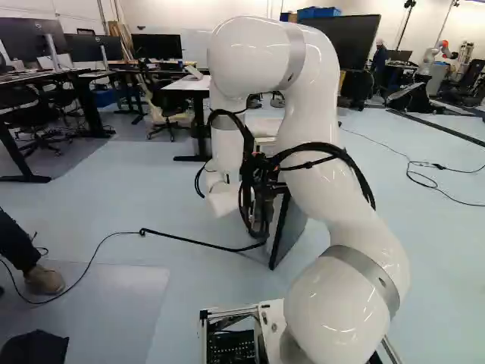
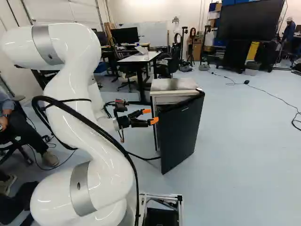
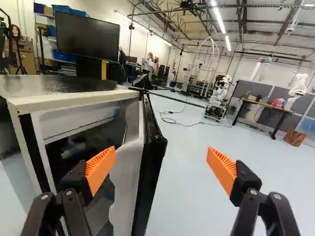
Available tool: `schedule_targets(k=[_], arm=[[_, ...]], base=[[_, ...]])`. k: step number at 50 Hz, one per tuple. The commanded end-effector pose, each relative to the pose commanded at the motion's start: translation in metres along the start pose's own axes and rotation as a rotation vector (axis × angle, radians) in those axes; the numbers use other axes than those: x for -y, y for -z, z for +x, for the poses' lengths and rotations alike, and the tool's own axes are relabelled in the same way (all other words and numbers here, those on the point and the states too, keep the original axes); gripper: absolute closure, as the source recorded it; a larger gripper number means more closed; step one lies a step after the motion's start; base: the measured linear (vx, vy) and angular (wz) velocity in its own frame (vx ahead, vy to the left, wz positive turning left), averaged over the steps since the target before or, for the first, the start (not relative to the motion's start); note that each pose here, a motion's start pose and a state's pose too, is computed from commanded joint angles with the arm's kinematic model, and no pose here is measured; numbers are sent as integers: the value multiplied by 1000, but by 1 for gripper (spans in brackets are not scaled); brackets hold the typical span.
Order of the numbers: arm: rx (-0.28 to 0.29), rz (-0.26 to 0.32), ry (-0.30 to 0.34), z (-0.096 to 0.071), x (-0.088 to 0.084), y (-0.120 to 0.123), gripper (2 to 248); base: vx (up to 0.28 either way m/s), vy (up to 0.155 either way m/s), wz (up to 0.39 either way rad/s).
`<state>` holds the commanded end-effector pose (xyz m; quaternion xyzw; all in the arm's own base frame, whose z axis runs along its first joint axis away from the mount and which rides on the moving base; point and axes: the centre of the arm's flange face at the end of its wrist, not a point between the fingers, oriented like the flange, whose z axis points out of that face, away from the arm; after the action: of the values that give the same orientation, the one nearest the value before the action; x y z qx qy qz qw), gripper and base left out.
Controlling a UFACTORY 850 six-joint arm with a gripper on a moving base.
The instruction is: Open the fridge door
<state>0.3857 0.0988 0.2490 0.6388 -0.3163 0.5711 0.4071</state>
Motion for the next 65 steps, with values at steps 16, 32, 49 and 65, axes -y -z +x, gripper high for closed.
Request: schedule_targets(k=[16,32,49,65], arm=[[12,-75,-51,4,22,-30,3],[52,-192,-69,2,16,-60,3],[108,-327,-87,-3,3,-91,3],[149,-473,-113,-7,-11,-121,3]], base=[[0,0,0],[0,0,0],[0,0,0],[0,0,0]])
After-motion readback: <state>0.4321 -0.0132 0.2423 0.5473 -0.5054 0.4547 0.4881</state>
